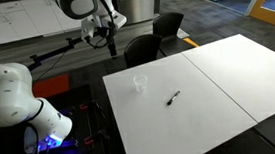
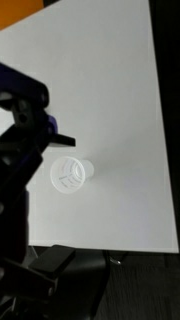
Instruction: Put the marker in the mug
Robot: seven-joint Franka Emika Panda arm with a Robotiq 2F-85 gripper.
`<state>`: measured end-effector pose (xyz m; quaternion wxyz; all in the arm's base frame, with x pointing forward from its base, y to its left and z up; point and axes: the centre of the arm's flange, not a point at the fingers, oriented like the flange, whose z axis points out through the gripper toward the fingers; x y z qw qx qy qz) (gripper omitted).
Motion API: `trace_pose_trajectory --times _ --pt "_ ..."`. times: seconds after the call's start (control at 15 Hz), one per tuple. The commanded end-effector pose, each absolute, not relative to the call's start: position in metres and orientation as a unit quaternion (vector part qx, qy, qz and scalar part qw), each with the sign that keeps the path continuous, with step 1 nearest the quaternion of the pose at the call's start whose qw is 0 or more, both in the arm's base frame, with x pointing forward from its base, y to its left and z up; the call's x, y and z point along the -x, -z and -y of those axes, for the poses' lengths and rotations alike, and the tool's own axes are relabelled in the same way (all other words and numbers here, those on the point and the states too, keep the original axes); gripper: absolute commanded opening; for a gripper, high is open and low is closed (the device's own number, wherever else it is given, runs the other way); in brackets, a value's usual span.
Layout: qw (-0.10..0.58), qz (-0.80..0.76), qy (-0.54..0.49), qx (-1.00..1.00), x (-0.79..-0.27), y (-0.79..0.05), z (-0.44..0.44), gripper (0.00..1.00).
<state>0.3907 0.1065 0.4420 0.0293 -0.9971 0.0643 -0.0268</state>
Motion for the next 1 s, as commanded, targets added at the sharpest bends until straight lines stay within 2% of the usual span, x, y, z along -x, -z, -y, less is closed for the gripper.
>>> trace_pose_trajectory --times 0.0,0.2,0.47,0.93 --pt "-0.023 -0.042 0.079 0.996 -0.412 -0.454 -0.08 1.0" --pt "-0.067 -0.029 0.119 0.99 -0.43 -0.46 -0.052 1.0" --pt "-0.091 0.0 0.151 0.984 -0.456 -0.465 -0.016 1.0" --pt "-0.093 0.077 0.111 0.986 -0.5 -0.436 0.012 1.0"
